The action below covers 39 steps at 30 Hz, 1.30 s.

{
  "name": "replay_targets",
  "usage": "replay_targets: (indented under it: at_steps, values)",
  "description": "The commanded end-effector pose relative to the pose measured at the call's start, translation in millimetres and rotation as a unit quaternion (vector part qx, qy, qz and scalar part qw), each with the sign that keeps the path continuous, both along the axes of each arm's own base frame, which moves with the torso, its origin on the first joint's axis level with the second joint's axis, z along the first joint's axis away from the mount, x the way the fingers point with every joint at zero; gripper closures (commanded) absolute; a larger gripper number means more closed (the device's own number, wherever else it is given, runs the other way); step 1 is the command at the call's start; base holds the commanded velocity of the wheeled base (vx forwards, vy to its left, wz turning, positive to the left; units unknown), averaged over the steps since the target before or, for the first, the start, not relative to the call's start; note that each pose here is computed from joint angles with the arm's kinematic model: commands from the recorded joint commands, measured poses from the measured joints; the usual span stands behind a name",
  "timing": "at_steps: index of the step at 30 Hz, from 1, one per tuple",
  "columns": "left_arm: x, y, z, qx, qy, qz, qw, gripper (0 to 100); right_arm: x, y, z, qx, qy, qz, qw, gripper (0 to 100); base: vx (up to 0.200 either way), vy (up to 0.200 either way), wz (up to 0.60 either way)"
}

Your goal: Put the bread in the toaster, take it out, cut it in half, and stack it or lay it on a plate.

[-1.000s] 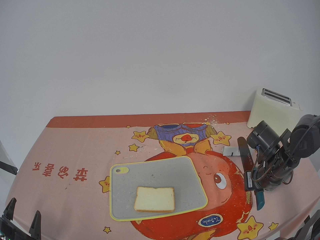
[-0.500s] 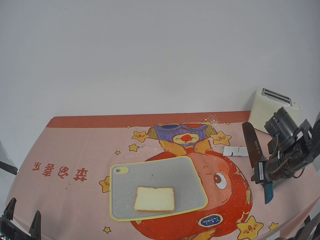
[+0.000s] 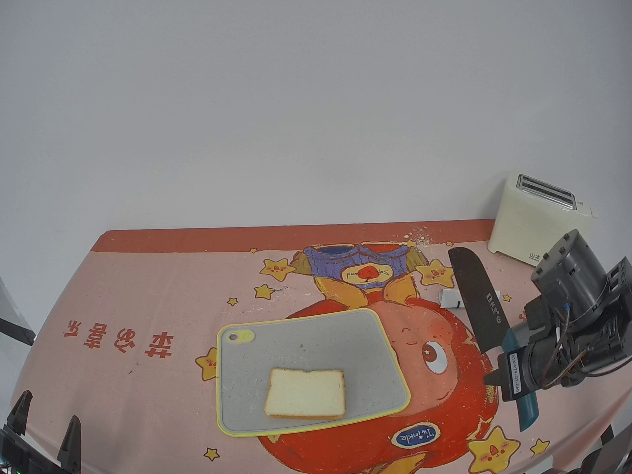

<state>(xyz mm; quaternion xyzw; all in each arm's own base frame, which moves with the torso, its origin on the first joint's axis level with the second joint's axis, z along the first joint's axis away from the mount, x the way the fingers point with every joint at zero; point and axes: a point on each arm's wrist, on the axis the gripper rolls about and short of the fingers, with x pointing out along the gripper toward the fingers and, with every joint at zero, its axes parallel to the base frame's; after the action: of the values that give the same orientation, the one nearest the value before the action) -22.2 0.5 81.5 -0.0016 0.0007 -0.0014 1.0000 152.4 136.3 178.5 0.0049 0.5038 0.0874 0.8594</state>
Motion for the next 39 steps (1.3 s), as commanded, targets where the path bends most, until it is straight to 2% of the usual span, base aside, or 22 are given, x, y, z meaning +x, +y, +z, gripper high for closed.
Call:
replay_targets:
  at_steps: [1,7,13,17,18,20,21,23,26,28,30,33,36,38,39]
  values:
    - [1,0,-5,0.001,0.008,0.001,1.0000,0,-9,-1,-4,0.028,-0.031,0.016,0.9990,100,0.000,0.000,0.00]
    - [1,0,-5,0.000,0.008,-0.001,1.0000,0,-10,-6,-16,0.055,-0.094,0.040,0.9932,100,0.000,0.000,0.00]
    - [1,0,-5,0.001,0.008,-0.001,1.0000,0,-18,-10,2,0.089,-0.126,0.056,0.9864,100,0.000,0.000,0.00]
    - [1,0,-5,0.001,0.008,-0.001,1.0000,0,-17,-12,9,0.085,-0.131,0.064,0.9857,100,0.000,0.000,0.00]
    - [1,0,-5,0.001,0.008,-0.002,1.0000,0,-18,-16,18,0.070,-0.119,0.098,0.9855,100,0.000,0.000,0.00]
    - [1,0,-5,0.001,0.008,-0.002,1.0000,0,-21,-18,24,0.077,-0.113,0.132,0.9818,100,0.000,0.000,0.00]
    - [1,0,-5,0.001,0.008,-0.002,1.0000,0,-23,-19,28,0.079,-0.116,0.149,0.9788,100,0.000,0.000,0.00]
    - [1,0,-5,0.001,0.008,-0.002,1.0000,0,-27,-21,30,0.063,-0.122,0.192,0.9718,100,0.000,0.000,0.00]
    - [1,0,-5,0.002,0.008,-0.003,1.0000,0,-30,-23,27,0.026,-0.122,0.235,0.9640,100,0.000,0.000,0.00]
    - [1,0,-5,0.005,0.008,-0.003,0.9999,0,-31,-22,24,0.003,-0.121,0.269,0.9555,100,0.000,0.000,0.00]
    - [1,0,-5,0.008,0.008,-0.005,0.9999,0,-34,-19,23,-0.007,-0.119,0.295,0.9480,100,0.000,0.000,0.00]
    - [1,-1,-5,0.015,0.007,-0.011,0.9998,0,-37,-13,24,-0.019,-0.113,0.326,0.9383,100,0.000,0.000,0.00]
    - [1,-1,-5,0.021,0.007,-0.015,0.9997,0,-35,-8,23,-0.031,-0.104,0.339,0.9347,100,0.000,0.000,0.00]
    - [1,-1,-5,0.032,0.006,-0.023,0.9992,0,-38,-5,20,-0.058,-0.092,0.380,0.9184,100,0.000,0.000,0.00]
    - [1,-1,-5,0.033,0.006,-0.025,0.9991,0,-39,-6,20,-0.062,-0.090,0.388,0.9153,100,0.000,0.000,0.00]
